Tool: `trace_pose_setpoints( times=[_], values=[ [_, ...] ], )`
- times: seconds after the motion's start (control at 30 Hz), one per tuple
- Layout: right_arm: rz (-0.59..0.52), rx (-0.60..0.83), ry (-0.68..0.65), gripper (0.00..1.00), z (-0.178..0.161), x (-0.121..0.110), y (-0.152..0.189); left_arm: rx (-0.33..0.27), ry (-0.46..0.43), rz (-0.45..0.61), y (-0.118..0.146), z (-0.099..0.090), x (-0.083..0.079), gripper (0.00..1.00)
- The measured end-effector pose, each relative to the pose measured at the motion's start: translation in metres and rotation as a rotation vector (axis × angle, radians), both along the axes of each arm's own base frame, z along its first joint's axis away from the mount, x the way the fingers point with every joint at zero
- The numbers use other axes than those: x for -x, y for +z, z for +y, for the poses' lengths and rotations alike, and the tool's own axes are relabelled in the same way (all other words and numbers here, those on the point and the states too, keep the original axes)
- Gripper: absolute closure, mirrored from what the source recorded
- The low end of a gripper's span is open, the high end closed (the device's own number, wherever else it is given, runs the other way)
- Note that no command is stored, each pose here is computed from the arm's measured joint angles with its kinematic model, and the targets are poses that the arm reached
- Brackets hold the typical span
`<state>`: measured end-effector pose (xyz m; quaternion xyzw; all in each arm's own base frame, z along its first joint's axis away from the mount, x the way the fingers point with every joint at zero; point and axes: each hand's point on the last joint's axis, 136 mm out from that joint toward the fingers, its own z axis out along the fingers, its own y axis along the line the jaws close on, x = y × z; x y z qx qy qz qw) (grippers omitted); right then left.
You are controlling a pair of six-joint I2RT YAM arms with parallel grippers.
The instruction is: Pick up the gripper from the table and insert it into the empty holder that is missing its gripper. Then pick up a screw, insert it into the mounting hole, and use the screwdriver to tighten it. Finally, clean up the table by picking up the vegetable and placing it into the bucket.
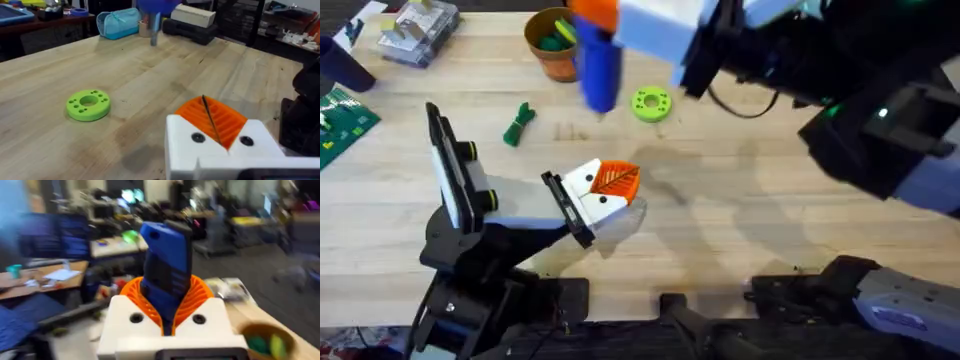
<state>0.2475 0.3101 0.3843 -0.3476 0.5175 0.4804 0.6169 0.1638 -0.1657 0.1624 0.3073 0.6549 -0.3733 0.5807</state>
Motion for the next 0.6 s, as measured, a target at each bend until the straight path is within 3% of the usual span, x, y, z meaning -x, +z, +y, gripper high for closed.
trace_pose_setpoints(
  times=[0.27,0.6],
  values=[
    [0.117,0.063,-0.246,0.937,-0.065,-0.072,-0.028,0.000,0.000,0.000,0.000,0.000,0.000,0.990],
    [0.180,0.092,-0.315,0.937,-0.086,-0.090,-0.043,0.000,0.000,0.000,0.000,0.000,0.000,0.990]
  ],
)
